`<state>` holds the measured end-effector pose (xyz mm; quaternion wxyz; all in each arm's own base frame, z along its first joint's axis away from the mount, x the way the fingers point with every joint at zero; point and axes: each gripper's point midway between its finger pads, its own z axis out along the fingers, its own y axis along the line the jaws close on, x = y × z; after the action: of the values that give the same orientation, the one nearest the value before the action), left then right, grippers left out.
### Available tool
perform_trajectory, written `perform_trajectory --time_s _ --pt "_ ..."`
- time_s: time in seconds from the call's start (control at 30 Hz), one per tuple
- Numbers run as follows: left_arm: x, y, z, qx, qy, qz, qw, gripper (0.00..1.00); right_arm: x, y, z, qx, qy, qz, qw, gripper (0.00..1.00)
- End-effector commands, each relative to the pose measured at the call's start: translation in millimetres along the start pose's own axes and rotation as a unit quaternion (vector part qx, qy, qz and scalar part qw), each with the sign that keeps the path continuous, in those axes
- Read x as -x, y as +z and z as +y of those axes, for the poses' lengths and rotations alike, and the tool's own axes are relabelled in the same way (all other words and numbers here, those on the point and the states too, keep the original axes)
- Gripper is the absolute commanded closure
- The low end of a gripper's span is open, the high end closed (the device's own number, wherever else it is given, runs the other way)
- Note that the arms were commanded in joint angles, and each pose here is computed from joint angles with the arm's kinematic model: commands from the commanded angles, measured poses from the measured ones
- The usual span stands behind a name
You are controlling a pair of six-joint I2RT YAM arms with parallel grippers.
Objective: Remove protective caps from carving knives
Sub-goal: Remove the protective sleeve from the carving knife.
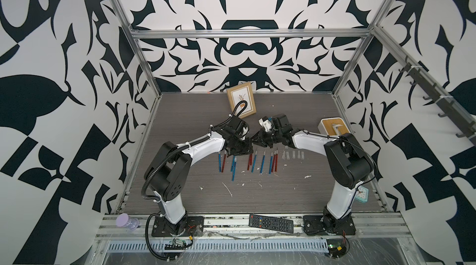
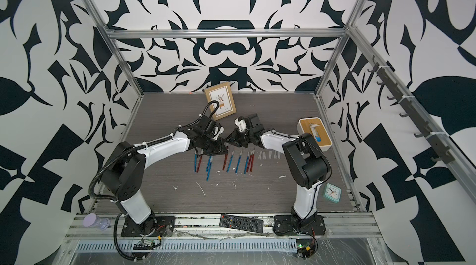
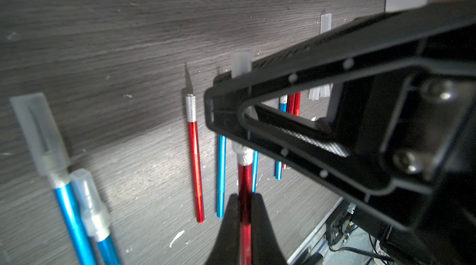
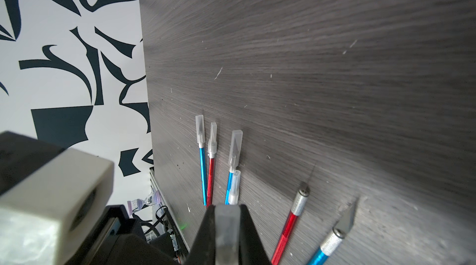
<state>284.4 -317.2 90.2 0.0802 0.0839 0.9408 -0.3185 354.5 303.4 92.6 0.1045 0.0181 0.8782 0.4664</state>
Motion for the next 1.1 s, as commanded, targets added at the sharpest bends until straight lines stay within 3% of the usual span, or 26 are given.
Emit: perform_trajectory --time_s 0.0,0.63,1.07 --pt "-6.2 4.7 7.6 0.01 -0.005 0.007 1.0 1.0 17.9 -10.9 24.2 0.026 -0.029 -0.023 0.999 0.87" --pt "-22.5 3.9 1.2 0.018 0.036 0.032 0.999 1.0 49.5 -35.9 13.3 0.017 -0.022 -0.073 0.997 0.87" --pt "-24.8 3.9 5.1 0.03 0.039 0.034 0.998 1.0 71.5 -72.1 -19.8 -0.01 -0.003 -0.113 0.994 0.86"
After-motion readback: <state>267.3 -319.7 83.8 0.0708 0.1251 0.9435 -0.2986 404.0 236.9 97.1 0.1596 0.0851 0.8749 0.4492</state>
